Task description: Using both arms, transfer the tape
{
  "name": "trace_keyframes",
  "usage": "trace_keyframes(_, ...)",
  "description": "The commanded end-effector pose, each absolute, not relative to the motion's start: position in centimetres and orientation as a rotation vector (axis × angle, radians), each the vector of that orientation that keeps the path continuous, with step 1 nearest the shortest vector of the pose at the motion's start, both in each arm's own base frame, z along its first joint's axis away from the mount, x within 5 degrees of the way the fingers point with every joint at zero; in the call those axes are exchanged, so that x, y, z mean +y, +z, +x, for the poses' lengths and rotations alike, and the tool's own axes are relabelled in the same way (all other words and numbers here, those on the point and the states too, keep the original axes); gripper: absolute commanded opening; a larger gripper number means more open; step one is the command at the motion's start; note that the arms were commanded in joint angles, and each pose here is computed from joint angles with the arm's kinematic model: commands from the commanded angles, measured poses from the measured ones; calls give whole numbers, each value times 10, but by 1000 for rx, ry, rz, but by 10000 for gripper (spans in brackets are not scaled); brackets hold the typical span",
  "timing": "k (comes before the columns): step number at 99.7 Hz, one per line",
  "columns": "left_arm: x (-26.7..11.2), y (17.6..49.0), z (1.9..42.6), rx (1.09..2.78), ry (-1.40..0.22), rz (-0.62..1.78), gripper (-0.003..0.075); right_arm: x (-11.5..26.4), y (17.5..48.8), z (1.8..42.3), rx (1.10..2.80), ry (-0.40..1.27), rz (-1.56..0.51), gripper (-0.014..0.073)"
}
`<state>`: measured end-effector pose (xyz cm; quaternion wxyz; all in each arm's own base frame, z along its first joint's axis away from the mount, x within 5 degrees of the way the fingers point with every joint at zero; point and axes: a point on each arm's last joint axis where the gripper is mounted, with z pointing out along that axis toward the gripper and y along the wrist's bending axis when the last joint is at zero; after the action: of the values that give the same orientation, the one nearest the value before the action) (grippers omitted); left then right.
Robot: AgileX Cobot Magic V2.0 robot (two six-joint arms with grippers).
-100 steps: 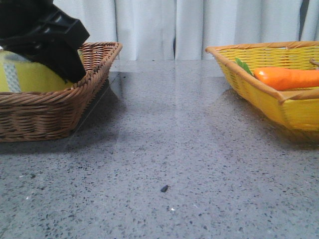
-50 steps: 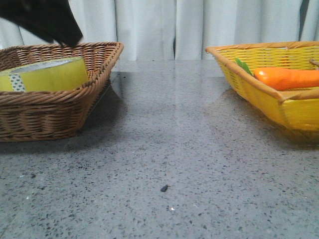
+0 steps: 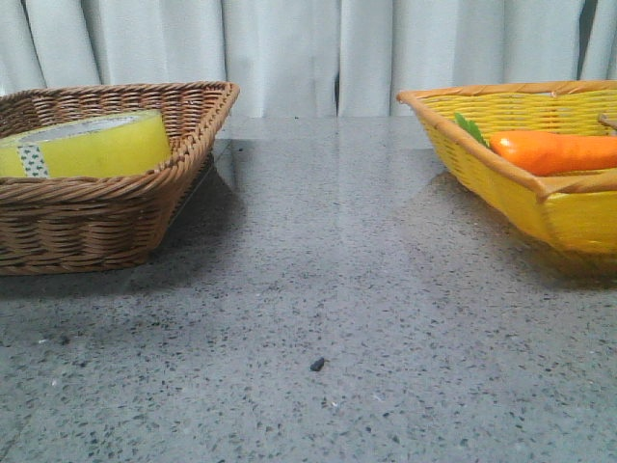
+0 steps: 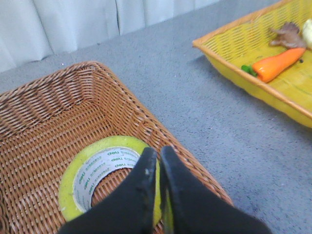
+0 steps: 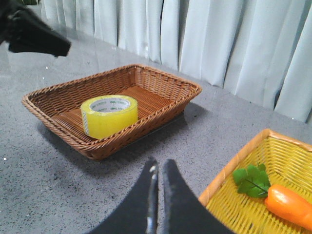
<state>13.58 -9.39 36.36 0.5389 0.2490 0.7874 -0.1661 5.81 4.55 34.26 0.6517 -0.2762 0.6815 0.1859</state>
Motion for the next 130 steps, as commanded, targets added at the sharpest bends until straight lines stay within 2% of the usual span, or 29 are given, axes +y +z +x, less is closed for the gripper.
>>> trace_keyframes(1,-84,371,119,1718,-451,531,-21,42,349,55,1404,429,-576,-64)
trace_keyframes(24,-54,331,76,1590,-496,476,-20,43,318,56,1368,434,-562,-64)
trace_keyframes(41,-40,303,57,1548,-511,459,-21,44,308,58,1311,442,-538,-65)
trace_keyframes(53,-34,294,47,1517,-550,429,-21,44,307,58,1300,444,-534,-66)
trace_keyframes(113,-34,277,46,1545,-546,433,-21,45,307,58,1302,444,-534,-66)
trace_keyframes(130,-27,256,47,1490,-404,417,-21,45,307,58,1303,444,-535,-66)
